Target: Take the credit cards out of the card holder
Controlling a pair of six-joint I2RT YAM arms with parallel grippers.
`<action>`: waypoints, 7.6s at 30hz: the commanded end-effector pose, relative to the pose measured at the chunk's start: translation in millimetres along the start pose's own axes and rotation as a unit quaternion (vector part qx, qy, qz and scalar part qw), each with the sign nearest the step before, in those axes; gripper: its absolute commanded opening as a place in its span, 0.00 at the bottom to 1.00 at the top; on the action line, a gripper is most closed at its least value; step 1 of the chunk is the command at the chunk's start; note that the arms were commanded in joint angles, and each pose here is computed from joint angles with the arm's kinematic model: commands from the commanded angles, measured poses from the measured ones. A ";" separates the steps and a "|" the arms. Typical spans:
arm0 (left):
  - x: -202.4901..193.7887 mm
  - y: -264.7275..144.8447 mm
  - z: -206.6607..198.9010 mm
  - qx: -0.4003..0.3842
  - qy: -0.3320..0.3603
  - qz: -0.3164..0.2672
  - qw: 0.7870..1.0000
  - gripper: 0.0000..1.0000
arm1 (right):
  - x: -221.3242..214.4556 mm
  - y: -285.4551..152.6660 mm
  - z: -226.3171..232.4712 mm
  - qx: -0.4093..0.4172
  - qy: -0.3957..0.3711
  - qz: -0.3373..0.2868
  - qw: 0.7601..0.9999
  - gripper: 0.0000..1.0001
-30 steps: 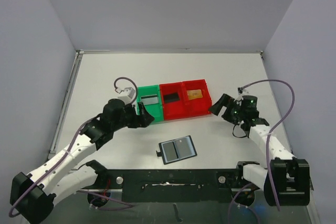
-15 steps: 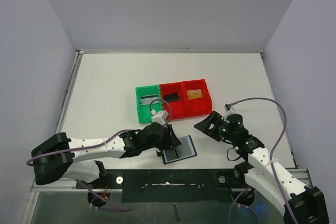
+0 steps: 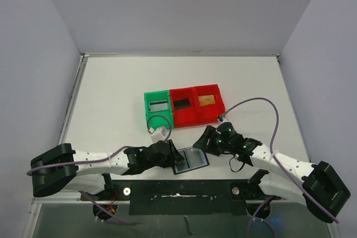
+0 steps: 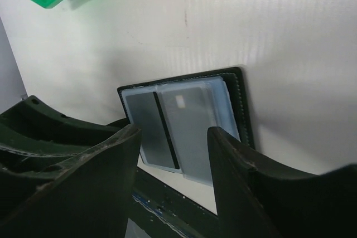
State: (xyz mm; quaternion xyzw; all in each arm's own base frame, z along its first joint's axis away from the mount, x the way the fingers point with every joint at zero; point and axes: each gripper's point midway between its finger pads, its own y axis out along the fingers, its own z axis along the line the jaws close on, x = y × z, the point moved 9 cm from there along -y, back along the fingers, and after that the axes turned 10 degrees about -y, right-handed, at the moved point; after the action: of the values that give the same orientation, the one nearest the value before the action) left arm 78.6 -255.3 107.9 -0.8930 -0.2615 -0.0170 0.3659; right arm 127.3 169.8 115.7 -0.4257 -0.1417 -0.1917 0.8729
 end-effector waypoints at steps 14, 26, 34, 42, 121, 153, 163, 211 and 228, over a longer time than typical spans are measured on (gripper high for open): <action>5.2 7.3 0.1 0.031 -0.006 -0.034 0.999 0.17 | -4.9 23.0 53.3 0.058 -0.042 0.031 0.997 0.41; 5.9 7.6 4.7 0.063 0.015 -0.036 0.997 0.17 | -8.1 32.2 62.5 0.053 -0.066 0.066 0.994 0.41; 2.4 10.6 10.6 0.079 0.017 -0.024 0.996 0.18 | -21.4 38.9 51.1 -0.015 -0.093 0.105 0.990 0.41; 1.7 10.0 21.3 0.110 0.022 -0.025 0.993 0.18 | -23.6 35.8 44.8 -0.055 -0.106 0.105 0.987 0.37; 3.5 3.6 -15.7 0.022 0.061 -0.019 0.998 0.30 | -14.4 10.2 35.4 -0.074 -0.106 0.063 0.990 0.30; 0.0 14.3 -5.8 0.093 0.075 -0.020 0.993 0.21 | 4.5 -10.0 44.5 -0.095 -0.123 0.028 0.987 0.38; 5.5 5.1 -33.5 -0.003 0.078 -0.019 0.997 0.33 | 0.6 -3.3 24.8 -0.063 -0.096 0.046 0.992 0.35; -16.2 44.0 3.7 0.064 0.079 0.036 0.994 0.10 | -35.9 27.8 8.1 -0.052 -0.093 0.106 0.989 0.28; -15.8 49.2 18.7 0.147 0.096 0.037 0.984 0.00 | -18.9 1.7 7.7 0.147 -0.033 0.037 0.988 0.00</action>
State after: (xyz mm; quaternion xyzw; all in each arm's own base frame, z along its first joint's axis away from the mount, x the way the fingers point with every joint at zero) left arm 91.7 -291.2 86.4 -0.8657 -0.2178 -0.0571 0.4470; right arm 106.0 167.5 83.7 -0.3981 -0.1421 -0.1258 0.8975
